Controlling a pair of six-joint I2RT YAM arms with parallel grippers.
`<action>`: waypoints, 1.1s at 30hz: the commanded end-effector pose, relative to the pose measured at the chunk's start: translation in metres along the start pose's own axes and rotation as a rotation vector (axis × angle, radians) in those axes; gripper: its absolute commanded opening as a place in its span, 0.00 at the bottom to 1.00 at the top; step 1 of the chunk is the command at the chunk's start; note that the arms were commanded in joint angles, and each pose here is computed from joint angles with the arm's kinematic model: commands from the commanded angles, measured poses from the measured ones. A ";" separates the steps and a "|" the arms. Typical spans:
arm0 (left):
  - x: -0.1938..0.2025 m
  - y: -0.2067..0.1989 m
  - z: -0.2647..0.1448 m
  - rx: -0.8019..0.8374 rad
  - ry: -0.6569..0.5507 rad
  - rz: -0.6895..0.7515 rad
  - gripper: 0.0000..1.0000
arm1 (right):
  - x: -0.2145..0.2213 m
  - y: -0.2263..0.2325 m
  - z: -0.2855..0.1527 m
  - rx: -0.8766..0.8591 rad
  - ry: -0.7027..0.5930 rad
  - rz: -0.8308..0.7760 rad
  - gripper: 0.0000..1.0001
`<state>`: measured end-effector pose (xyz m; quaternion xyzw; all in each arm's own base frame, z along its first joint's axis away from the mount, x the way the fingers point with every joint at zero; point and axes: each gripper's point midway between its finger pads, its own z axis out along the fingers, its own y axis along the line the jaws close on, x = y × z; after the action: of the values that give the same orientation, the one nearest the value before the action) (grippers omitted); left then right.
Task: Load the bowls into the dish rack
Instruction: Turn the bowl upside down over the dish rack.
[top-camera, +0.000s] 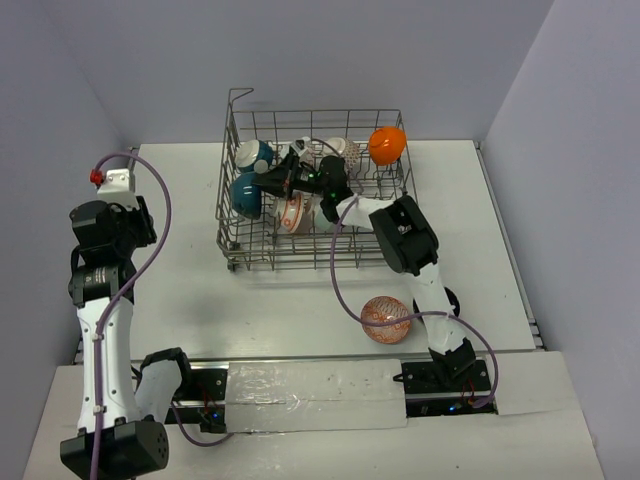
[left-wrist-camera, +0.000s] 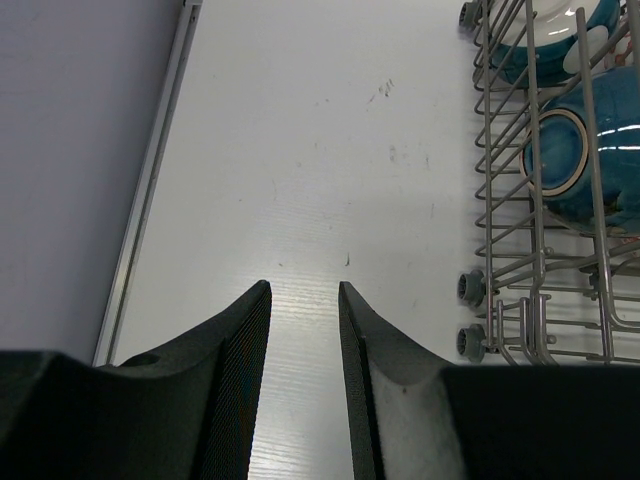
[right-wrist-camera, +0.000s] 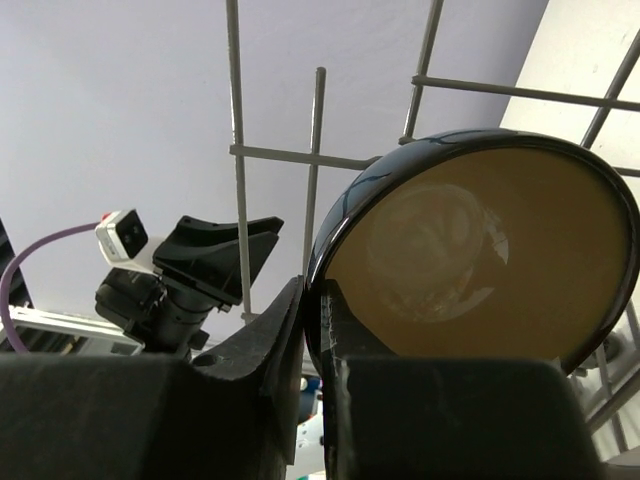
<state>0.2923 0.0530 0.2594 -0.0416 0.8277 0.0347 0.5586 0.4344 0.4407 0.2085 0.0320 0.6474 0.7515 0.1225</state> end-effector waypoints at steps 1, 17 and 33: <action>-0.005 -0.004 0.001 0.023 -0.025 -0.016 0.39 | -0.008 0.042 -0.008 -0.116 -0.012 -0.165 0.00; -0.005 -0.010 0.000 0.058 -0.033 -0.023 0.40 | -0.032 0.026 -0.039 0.090 -0.017 -0.279 0.13; -0.003 -0.011 0.000 0.061 -0.031 -0.026 0.40 | -0.055 0.010 -0.046 0.266 0.001 -0.377 0.27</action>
<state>0.2928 0.0453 0.2534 -0.0338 0.8313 0.0133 0.5546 0.4653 0.3992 0.1709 -0.0363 0.7455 0.6363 0.1949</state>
